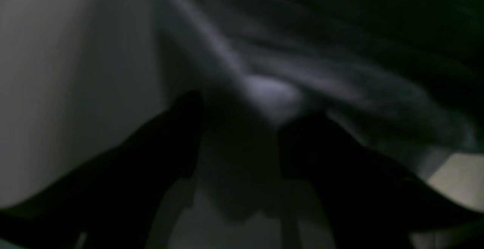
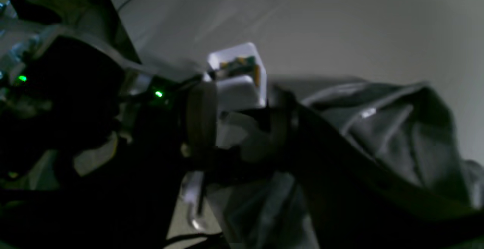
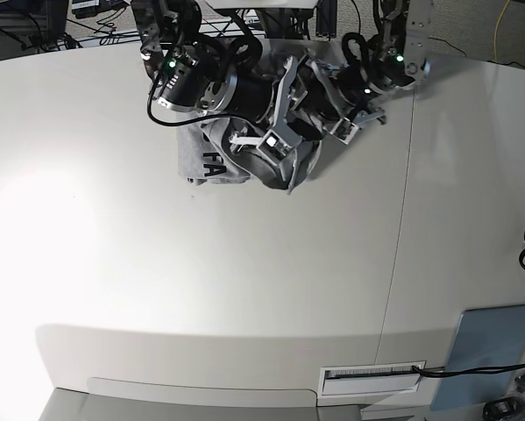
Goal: Fold the T-shirt properly
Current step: 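Lay the folded bundle down and withdraw the right gripper, then grasp the edge of the folded shirt with the left gripper and tuck it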
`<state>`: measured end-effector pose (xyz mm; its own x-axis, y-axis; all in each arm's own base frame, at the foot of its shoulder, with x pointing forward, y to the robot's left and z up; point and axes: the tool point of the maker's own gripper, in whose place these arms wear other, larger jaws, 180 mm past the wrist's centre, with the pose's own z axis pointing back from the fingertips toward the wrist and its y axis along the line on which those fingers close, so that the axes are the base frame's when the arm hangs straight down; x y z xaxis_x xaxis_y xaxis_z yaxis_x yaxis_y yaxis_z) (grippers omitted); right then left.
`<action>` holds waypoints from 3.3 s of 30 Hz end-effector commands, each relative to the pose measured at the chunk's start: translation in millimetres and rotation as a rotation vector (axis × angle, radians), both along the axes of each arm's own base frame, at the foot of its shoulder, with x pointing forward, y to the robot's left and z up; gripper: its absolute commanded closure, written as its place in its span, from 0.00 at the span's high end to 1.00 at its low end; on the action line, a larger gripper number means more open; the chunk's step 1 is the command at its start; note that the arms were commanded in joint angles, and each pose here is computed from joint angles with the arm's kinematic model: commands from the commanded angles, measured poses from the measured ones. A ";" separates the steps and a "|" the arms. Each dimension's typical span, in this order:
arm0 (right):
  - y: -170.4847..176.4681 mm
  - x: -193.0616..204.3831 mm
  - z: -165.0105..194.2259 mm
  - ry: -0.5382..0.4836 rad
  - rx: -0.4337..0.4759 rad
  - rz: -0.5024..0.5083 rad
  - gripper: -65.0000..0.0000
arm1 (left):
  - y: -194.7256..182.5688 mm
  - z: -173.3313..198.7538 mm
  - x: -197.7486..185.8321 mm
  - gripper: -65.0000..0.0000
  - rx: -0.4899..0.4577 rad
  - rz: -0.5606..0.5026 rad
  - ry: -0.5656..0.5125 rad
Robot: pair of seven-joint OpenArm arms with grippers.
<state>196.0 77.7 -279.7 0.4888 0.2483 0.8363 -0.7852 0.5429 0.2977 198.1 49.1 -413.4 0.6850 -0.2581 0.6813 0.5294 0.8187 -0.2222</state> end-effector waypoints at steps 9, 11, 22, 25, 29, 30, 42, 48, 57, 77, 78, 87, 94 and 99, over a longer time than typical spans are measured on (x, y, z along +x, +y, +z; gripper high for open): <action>-125.3 66.1 27.6 -0.190 -0.180 -0.414 0.36 | 30.1 73.4 12.5 0.47 -0.074 0.051 -0.113; -164.5 72.8 22.6 -0.190 -0.263 -0.520 0.36 | 9.0 92.2 -3.3 0.47 -0.162 -0.041 -0.130; -328.5 56.8 33.1 -0.196 -0.539 -0.894 0.36 | -74.6 92.0 -51.4 0.47 -0.290 -0.126 0.020; -348.7 45.0 32.6 -0.177 -0.579 -0.941 0.36 | -75.2 85.2 -44.4 0.47 -0.243 -0.043 0.015; -365.6 34.2 32.7 -0.159 -0.609 -0.988 0.36 | -70.1 71.2 -42.3 0.47 -0.162 0.019 0.031; -368.5 32.8 32.8 -0.154 -0.614 -0.996 0.36 | -69.3 67.0 -43.3 0.47 -0.150 0.024 0.040; -369.0 34.3 36.4 -0.172 -0.601 -1.002 0.36 | -60.3 89.5 -51.8 0.00 -0.063 -0.088 0.007; -369.1 34.2 36.2 -0.171 -0.602 -1.002 0.36 | -10.4 89.8 -47.7 0.00 0.110 -0.071 0.021; -369.2 34.0 36.0 -0.170 -0.603 -1.002 0.36 | 71.2 80.4 -45.5 0.00 0.277 0.061 0.076; -370.1 31.0 32.0 -0.143 -0.615 -1.001 0.36 | 48.2 120.8 5.3 0.42 0.082 0.114 -0.285; -370.2 30.7 31.7 -0.140 -0.616 -1.001 0.36 | 43.7 115.6 10.3 0.42 0.069 0.105 -0.278; -370.8 28.8 29.3 -0.124 -0.625 -1.000 0.36 | 37.2 69.2 90.3 0.42 -0.027 0.223 -0.183; -370.7 29.2 29.9 -0.127 -0.623 -1.001 0.36 | 33.5 33.9 105.2 0.42 -0.099 0.226 -0.050; -370.7 29.3 29.9 -0.128 -0.623 -1.001 0.36 | 28.5 33.9 110.3 0.05 -0.132 0.195 -0.050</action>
